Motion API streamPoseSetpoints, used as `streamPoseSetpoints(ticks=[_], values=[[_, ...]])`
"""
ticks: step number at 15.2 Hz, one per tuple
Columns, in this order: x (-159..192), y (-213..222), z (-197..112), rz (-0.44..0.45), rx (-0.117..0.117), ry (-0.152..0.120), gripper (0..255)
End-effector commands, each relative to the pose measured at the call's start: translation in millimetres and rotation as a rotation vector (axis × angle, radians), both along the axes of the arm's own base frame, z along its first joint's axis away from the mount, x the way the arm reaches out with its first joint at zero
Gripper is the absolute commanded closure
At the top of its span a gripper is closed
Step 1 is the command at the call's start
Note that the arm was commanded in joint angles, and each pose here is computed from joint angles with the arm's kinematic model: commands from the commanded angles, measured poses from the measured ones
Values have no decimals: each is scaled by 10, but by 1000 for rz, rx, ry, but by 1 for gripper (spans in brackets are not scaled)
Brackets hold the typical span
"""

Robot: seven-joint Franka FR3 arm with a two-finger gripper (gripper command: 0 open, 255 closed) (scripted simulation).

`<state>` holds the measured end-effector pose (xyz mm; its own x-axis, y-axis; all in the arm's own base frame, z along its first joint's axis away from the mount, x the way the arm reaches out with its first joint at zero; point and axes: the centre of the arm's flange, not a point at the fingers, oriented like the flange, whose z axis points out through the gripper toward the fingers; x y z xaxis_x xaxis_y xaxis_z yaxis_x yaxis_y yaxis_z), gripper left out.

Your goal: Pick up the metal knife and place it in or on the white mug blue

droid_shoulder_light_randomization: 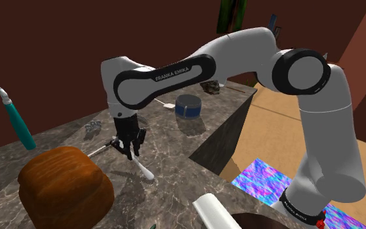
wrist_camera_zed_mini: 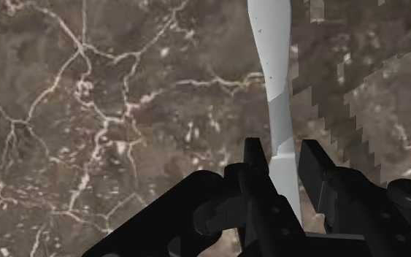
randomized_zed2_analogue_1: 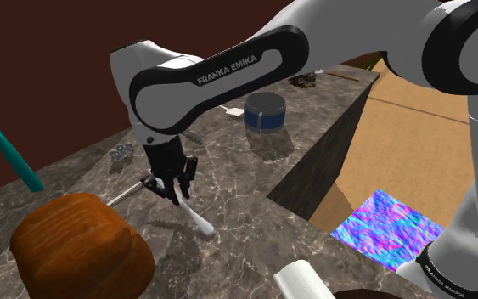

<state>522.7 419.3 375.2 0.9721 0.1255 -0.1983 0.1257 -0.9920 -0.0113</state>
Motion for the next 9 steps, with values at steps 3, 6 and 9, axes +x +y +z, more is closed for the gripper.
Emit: streamPoseSetpoints(ticks=[3, 6, 9], values=[[-1, 2, 208, 0, 0, 0, 255], [-1, 2, 367, 0, 0, 0, 255], [-1, 2, 525, 0, 0, 0, 255]])
